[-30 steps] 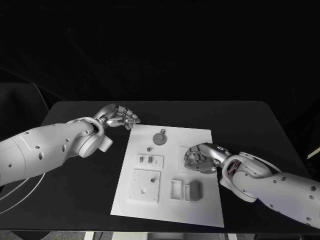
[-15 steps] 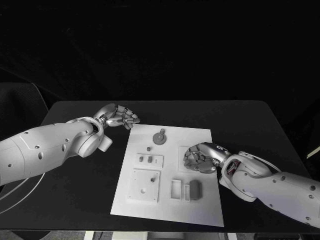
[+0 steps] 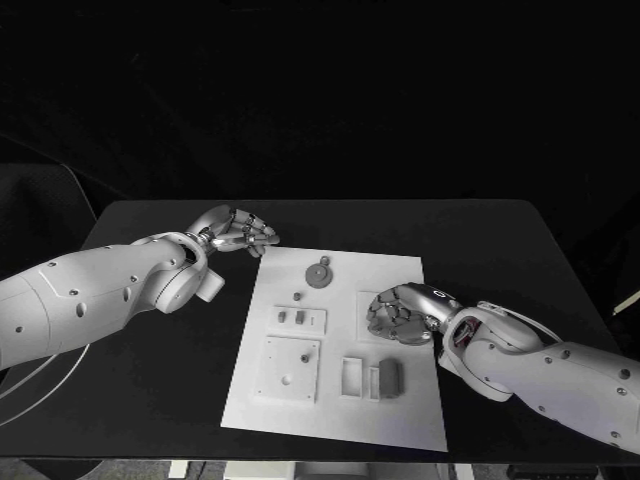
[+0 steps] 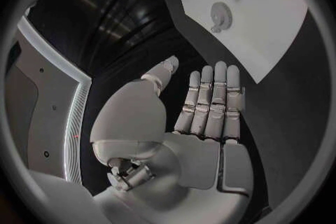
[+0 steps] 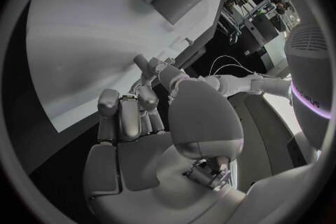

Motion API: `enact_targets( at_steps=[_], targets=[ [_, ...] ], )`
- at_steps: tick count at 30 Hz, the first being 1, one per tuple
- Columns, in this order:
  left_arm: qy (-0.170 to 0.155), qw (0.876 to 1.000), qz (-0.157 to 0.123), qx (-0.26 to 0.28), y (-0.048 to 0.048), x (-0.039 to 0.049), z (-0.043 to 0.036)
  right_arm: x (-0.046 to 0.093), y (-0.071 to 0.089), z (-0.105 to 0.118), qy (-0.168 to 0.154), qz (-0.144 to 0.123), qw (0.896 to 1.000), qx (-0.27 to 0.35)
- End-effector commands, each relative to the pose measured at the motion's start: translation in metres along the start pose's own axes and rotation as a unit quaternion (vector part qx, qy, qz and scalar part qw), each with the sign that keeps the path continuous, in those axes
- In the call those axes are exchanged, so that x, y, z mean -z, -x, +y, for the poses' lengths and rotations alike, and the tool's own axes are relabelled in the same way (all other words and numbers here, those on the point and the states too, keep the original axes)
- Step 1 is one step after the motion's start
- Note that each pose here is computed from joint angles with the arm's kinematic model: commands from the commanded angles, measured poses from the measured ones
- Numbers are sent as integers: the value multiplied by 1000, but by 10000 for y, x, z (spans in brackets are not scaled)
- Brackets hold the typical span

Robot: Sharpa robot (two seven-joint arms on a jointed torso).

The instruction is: Assemble the parts on the task board

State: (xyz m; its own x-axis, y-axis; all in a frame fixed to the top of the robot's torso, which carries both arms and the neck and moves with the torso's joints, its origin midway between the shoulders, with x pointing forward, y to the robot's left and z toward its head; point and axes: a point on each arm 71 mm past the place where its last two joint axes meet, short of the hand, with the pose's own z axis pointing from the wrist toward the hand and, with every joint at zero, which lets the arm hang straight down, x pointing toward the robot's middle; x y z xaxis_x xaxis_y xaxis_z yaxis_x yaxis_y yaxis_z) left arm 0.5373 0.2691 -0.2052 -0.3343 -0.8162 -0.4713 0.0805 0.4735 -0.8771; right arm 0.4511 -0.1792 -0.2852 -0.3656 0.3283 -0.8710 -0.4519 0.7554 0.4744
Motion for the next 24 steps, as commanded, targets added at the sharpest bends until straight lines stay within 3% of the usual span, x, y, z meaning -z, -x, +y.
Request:
enact_targets(
  at_steps=[1, 16, 24],
  targets=[
    [-4, 1000, 4, 3, -12, -5, -14, -2, -12, 17, 12, 4, 1000, 4],
    [-2, 1000, 1, 2, 0, -12, -5, 50, 0, 28, 16, 15, 1000, -5],
    [-1, 1000, -1, 1, 17, -14, 5, 56, 115, 74, 23, 13, 1000, -15]
  ],
)
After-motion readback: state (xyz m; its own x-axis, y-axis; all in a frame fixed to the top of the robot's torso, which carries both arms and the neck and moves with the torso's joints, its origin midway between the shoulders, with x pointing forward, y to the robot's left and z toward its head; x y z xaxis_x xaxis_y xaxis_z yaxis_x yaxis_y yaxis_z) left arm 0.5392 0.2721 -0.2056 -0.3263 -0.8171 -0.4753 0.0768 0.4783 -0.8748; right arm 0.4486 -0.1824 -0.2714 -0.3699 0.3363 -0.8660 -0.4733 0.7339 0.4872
